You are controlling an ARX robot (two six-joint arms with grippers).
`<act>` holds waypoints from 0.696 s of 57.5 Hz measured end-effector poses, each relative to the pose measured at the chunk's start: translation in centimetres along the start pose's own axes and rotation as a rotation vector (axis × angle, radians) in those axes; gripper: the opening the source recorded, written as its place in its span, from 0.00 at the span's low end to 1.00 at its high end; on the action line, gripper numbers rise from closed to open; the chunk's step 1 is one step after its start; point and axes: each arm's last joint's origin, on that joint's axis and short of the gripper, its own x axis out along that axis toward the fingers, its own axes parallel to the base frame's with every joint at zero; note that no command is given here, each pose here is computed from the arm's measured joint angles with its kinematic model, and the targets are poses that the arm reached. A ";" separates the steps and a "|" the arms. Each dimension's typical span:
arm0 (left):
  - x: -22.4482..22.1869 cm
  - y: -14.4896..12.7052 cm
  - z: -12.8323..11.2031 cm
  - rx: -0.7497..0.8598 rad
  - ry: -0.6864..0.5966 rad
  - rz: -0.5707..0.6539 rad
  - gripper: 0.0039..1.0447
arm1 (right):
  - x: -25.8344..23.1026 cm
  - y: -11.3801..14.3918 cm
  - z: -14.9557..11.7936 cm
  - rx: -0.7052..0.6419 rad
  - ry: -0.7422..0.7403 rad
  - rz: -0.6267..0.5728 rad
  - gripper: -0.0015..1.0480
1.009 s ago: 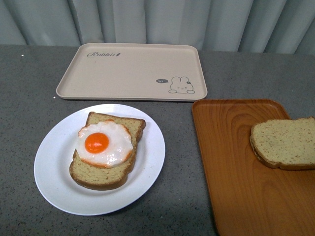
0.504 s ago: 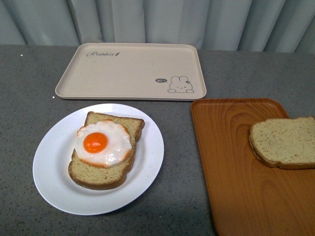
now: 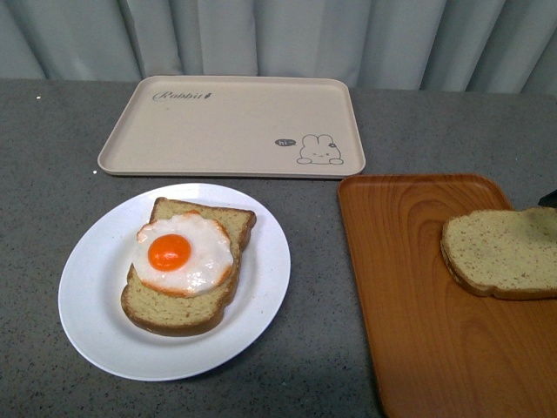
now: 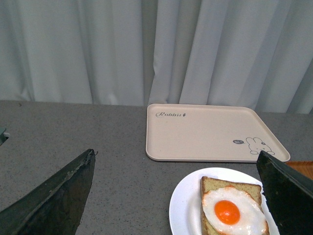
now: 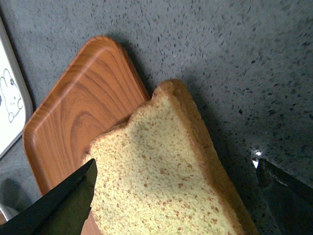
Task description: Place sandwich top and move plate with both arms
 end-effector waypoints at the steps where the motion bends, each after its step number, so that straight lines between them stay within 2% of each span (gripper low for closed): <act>1: 0.0 0.0 0.0 0.000 0.000 0.000 0.94 | 0.1 0.0 -0.1 -0.001 0.003 0.000 0.91; 16: 0.0 0.0 0.0 0.000 0.000 0.000 0.94 | 1.3 0.1 -0.5 -0.027 0.020 -0.019 0.90; 40: 0.0 0.0 0.0 0.000 0.000 0.000 0.94 | 1.4 0.2 -0.5 -0.057 0.020 -0.021 0.22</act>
